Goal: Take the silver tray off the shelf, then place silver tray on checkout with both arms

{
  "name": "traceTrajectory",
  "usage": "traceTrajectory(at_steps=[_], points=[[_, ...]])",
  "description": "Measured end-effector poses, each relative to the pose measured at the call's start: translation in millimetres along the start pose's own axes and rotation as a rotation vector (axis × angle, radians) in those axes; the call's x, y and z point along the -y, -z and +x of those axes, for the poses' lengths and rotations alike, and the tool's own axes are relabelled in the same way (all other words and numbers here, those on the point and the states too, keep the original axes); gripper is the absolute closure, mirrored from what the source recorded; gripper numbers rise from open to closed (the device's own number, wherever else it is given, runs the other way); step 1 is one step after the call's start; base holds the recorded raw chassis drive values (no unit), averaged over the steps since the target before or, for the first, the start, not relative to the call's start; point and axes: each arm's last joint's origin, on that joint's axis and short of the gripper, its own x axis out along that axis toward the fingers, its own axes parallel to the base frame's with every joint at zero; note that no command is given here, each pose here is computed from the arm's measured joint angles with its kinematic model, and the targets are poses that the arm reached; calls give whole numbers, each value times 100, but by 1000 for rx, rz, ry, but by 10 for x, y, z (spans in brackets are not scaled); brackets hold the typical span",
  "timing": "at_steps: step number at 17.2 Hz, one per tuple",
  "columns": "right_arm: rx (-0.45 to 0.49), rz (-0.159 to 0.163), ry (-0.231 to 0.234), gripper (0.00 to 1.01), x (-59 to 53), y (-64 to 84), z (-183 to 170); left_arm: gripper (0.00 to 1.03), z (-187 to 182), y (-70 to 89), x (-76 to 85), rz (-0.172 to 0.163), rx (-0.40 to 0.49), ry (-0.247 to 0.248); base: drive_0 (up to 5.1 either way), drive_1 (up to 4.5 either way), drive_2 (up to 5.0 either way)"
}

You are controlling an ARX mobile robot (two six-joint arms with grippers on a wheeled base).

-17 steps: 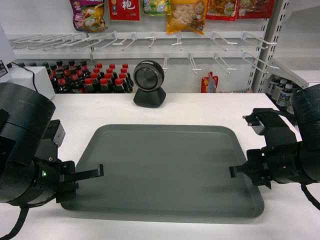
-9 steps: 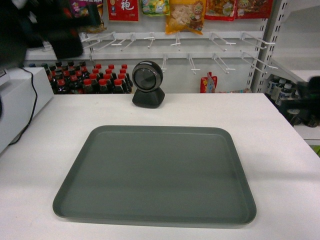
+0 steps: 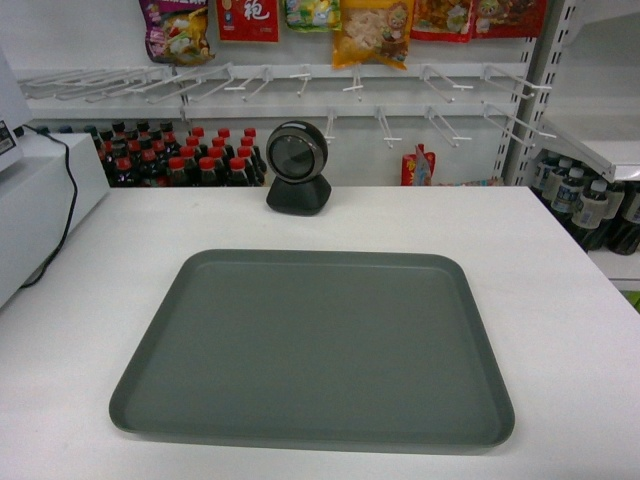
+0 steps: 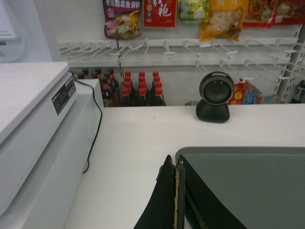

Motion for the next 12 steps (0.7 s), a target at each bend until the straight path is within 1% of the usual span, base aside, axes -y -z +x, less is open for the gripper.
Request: traceTrajectory(at_steps=[1,2,3,4,5,6,8,12], points=[[-32,0,-6,99,-2,-23,-64,102,-55,-23,-20,-3,28,5,0,0,0],[-7,0,-6,99,-2,-84,-158,102,-112,10,-44,-6,56,6,0,0,0],[14,0,-6,99,-1,-119,-230,102,-165,109,-67,-1,0,2,0,0,0],[6,0,-6,99,-1,-112,-294,102,-236,158,-121,-1,-23,18,0,0,0],[-7,0,-6,99,-1,-88,-352,102,-275,112,-179,-3,5,3,0,0,0],[-9,0,-6,99,0,-80,-407,102,-315,68,-197,-4,27,-14,0,0,0],[7,0,-6,99,0,-110,-505,102,-387,87,-184,-3,14,6,0,0,0],[7,0,-6,99,1,-112,-667,102,-515,49,-184,-3,30,6,0,0,0]])
